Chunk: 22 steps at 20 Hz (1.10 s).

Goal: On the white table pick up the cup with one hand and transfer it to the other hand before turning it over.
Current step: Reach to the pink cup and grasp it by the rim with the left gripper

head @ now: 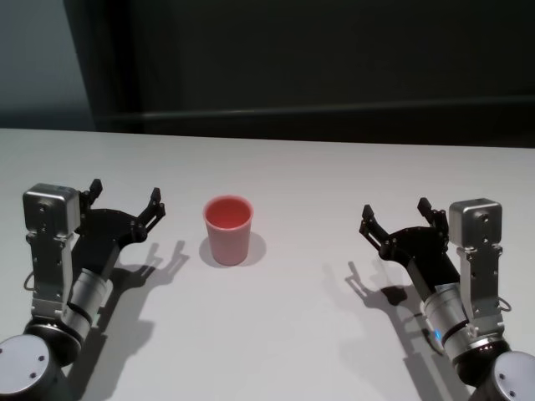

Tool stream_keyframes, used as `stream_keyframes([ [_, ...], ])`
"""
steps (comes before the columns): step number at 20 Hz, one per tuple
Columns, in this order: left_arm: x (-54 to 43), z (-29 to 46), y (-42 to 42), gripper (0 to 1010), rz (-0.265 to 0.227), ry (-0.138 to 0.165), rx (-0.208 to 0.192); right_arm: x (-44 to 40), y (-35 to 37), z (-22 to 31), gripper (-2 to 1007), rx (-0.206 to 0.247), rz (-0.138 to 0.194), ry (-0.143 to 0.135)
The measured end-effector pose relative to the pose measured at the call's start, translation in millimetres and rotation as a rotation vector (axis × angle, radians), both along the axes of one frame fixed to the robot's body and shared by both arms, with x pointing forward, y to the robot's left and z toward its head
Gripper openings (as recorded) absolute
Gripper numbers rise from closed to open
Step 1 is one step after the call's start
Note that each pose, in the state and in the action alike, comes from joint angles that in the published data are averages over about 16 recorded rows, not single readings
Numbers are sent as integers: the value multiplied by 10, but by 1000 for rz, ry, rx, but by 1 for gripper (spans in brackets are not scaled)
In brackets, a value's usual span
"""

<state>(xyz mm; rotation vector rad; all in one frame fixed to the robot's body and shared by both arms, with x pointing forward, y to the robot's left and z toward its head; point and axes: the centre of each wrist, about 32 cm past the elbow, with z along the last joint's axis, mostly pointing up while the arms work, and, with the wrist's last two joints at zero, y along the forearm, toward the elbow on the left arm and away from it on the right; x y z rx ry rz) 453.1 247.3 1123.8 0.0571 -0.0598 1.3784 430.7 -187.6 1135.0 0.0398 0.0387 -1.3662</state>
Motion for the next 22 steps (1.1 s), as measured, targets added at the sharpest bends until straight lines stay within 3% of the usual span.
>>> stream_keyframes([
  [22, 0, 0, 0, 1003, 0, 0, 0, 0, 0, 0, 1000, 0, 0, 0],
])
